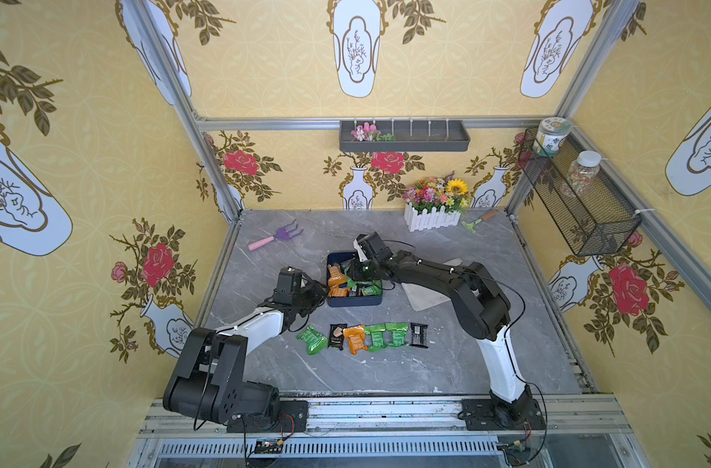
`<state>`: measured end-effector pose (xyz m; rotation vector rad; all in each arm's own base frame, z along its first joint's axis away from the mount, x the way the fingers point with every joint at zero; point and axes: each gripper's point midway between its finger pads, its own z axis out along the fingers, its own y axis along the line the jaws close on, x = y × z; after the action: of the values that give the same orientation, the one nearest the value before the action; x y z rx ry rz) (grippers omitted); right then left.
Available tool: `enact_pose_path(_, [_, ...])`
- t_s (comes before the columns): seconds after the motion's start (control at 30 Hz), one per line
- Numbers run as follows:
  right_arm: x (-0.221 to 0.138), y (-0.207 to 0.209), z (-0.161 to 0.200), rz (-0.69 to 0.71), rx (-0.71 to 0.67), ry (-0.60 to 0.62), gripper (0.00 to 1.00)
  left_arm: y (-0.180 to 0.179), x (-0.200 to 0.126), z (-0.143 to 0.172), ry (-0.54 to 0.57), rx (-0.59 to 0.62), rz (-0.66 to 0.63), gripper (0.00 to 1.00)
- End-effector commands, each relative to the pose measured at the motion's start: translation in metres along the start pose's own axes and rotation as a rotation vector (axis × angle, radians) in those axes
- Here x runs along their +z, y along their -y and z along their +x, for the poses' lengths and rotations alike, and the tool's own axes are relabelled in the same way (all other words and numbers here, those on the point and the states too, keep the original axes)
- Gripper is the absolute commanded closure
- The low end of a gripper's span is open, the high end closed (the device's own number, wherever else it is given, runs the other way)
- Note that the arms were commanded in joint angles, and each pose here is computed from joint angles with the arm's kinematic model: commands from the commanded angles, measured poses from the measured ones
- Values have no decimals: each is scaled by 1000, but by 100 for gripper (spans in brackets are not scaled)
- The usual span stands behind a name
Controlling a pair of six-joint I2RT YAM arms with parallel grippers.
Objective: Take the cookies out of the storage box
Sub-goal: Pick up the cookie from the storage box, then place the cookie at the center of the board.
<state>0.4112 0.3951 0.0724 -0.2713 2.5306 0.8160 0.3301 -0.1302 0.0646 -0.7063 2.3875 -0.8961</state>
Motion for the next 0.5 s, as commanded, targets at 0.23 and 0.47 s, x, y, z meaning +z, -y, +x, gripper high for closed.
enact_pose_path(0.23, [-45,-16,-3,-35,17,69,80,0,-9,-6,35,12,-28,48])
enact_pose_path(0.47, [-102,-12,7,-43,47,125,80,1,-18,-14,78,15,-46,48])
